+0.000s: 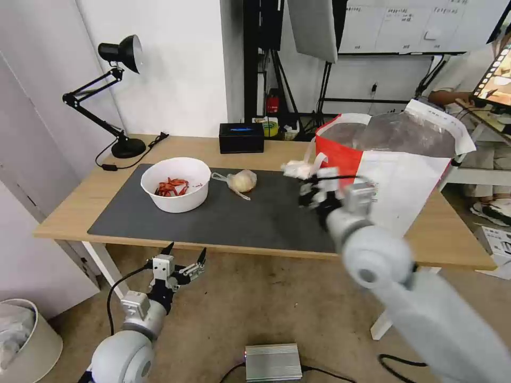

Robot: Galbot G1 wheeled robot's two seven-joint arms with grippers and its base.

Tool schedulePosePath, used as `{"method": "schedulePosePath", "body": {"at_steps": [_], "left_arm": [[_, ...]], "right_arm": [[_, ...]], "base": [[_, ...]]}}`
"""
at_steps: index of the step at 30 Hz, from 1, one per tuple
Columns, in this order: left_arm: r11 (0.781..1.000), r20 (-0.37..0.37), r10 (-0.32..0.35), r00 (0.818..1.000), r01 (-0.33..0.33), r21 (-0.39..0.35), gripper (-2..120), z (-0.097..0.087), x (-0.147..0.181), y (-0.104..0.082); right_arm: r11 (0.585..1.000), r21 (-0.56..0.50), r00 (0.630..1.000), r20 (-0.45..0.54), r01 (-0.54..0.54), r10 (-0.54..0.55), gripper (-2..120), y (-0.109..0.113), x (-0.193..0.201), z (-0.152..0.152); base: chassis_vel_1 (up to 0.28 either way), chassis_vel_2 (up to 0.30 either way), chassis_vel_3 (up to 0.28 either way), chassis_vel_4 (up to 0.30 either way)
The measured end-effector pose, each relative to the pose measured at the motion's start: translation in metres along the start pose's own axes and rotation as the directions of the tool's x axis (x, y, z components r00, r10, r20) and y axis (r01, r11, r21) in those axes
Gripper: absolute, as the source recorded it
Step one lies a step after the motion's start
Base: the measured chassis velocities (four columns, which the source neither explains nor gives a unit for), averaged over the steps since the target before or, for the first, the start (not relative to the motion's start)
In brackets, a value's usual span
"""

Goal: Pick up the trash from the table and place it into the takeout bag.

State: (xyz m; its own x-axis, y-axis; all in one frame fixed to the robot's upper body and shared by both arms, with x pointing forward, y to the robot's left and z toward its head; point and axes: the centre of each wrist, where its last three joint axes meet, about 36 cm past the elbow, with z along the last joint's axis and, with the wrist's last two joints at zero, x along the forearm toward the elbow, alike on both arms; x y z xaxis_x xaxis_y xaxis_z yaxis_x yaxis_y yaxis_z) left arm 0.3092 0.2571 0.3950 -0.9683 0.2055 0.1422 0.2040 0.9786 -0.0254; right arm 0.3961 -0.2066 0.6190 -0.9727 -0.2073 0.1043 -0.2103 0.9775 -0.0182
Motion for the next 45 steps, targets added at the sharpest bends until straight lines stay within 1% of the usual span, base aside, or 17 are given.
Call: {"method": "schedulePosePath", "body": {"at_steps": [2, 4, 6, 8, 16, 19, 25, 28, 29, 32, 36, 37, 38, 39, 41, 42, 45], "left_arm": [[1.000, -0.001, 0.000, 1.000, 0.000, 0.000, 100, 0.000, 0.000, -0.001], [1.000, -0.003, -0.001, 1.000, 0.001, -0.001, 100, -0.001, 0.001, -0.003], [1.000, -0.004, -0.001, 1.000, 0.001, -0.001, 100, -0.001, 0.001, -0.003], [1.000, -0.004, 0.000, 1.000, 0.000, -0.001, 100, -0.001, 0.001, -0.003], [1.000, -0.009, 0.004, 1.000, -0.004, -0.001, 100, 0.001, -0.001, -0.004], [1.000, -0.008, 0.005, 1.000, -0.005, -0.001, 100, 0.001, -0.001, -0.004], [1.000, -0.003, 0.005, 1.000, -0.005, -0.001, 100, 0.000, -0.001, -0.003], [1.000, -0.002, 0.004, 1.000, -0.004, -0.005, 100, -0.002, 0.000, -0.001], [1.000, -0.002, 0.004, 1.000, -0.004, -0.005, 100, -0.002, 0.000, -0.001], [1.000, -0.003, 0.005, 1.000, -0.005, -0.004, 100, -0.002, 0.000, -0.001], [1.000, -0.003, 0.005, 1.000, -0.005, -0.003, 100, -0.002, 0.000, -0.001], [1.000, -0.003, 0.008, 1.000, -0.008, -0.002, 100, -0.002, -0.001, -0.002], [1.000, -0.002, 0.009, 1.000, -0.009, -0.003, 100, -0.002, -0.001, -0.002], [1.000, -0.002, 0.009, 1.000, -0.009, -0.003, 100, -0.002, -0.001, -0.002], [1.000, 0.001, 0.010, 1.000, -0.010, -0.006, 100, -0.004, -0.003, -0.001], [1.000, 0.001, 0.010, 1.000, -0.010, -0.006, 100, -0.004, -0.003, -0.001], [1.000, 0.002, 0.012, 1.000, -0.012, -0.005, 100, -0.004, -0.004, -0.001]], "right_arm": [[1.000, 0.008, 1.000, 0.023, -0.009, 0.009, 0, -0.008, 0.004, -0.010], [0.999, 0.021, 0.997, 0.067, -0.036, 0.034, 0, -0.025, 0.006, -0.032], [0.999, 0.023, 0.996, 0.080, -0.049, 0.047, 0, -0.031, 0.004, -0.040], [0.996, 0.024, 0.991, 0.099, -0.090, 0.087, 0, -0.046, -0.005, -0.054], [0.979, -0.014, 0.978, 0.033, -0.204, 0.204, 0, -0.091, -0.048, -0.062], [0.974, -0.030, 0.974, 0.004, -0.226, 0.226, 0, -0.096, -0.056, -0.061], [0.963, -0.064, 0.965, -0.057, -0.261, 0.257, 0, -0.095, -0.058, -0.060], [0.953, -0.130, 0.959, -0.109, -0.273, 0.260, 12, -0.094, -0.058, -0.062], [0.953, -0.130, 0.959, -0.109, -0.273, 0.260, 12, -0.094, -0.058, -0.062], [0.949, -0.158, 0.959, -0.123, -0.272, 0.254, 27, -0.094, -0.056, -0.065], [0.949, -0.159, 0.959, -0.123, -0.272, 0.254, 30, -0.093, -0.056, -0.065], [0.948, -0.161, 0.958, -0.125, -0.275, 0.256, 43, -0.093, -0.057, -0.065], [0.948, -0.161, 0.958, -0.126, -0.276, 0.257, 48, -0.093, -0.057, -0.065], [0.948, -0.161, 0.958, -0.126, -0.276, 0.257, 48, -0.093, -0.057, -0.065], [0.947, -0.155, 0.956, -0.127, -0.281, 0.263, 59, -0.094, -0.057, -0.064], [0.947, -0.155, 0.956, -0.127, -0.281, 0.263, 59, -0.094, -0.057, -0.064], [0.946, -0.146, 0.954, -0.127, -0.290, 0.273, 74, -0.095, -0.059, -0.062]], "base": [[0.000, 0.000, 0.000, 0.000], [0.000, 0.000, 0.000, 0.000], [0.000, 0.000, 0.000, 0.000], [0.000, 0.000, 0.000, 0.000], [0.000, 0.000, 0.000, 0.000], [0.000, 0.000, 0.000, 0.000], [0.000, 0.000, 0.000, 0.000], [0.000, 0.000, 0.000, 0.000], [0.000, 0.000, 0.000, 0.000], [0.000, 0.000, 0.000, 0.000], [0.000, 0.000, 0.000, 0.000], [0.000, 0.000, 0.000, 0.000], [0.000, 0.000, 0.000, 0.000], [0.000, 0.000, 0.000, 0.000], [0.000, 0.000, 0.000, 0.000], [0.000, 0.000, 0.000, 0.000], [0.000, 0.000, 0.000, 0.000]]}}
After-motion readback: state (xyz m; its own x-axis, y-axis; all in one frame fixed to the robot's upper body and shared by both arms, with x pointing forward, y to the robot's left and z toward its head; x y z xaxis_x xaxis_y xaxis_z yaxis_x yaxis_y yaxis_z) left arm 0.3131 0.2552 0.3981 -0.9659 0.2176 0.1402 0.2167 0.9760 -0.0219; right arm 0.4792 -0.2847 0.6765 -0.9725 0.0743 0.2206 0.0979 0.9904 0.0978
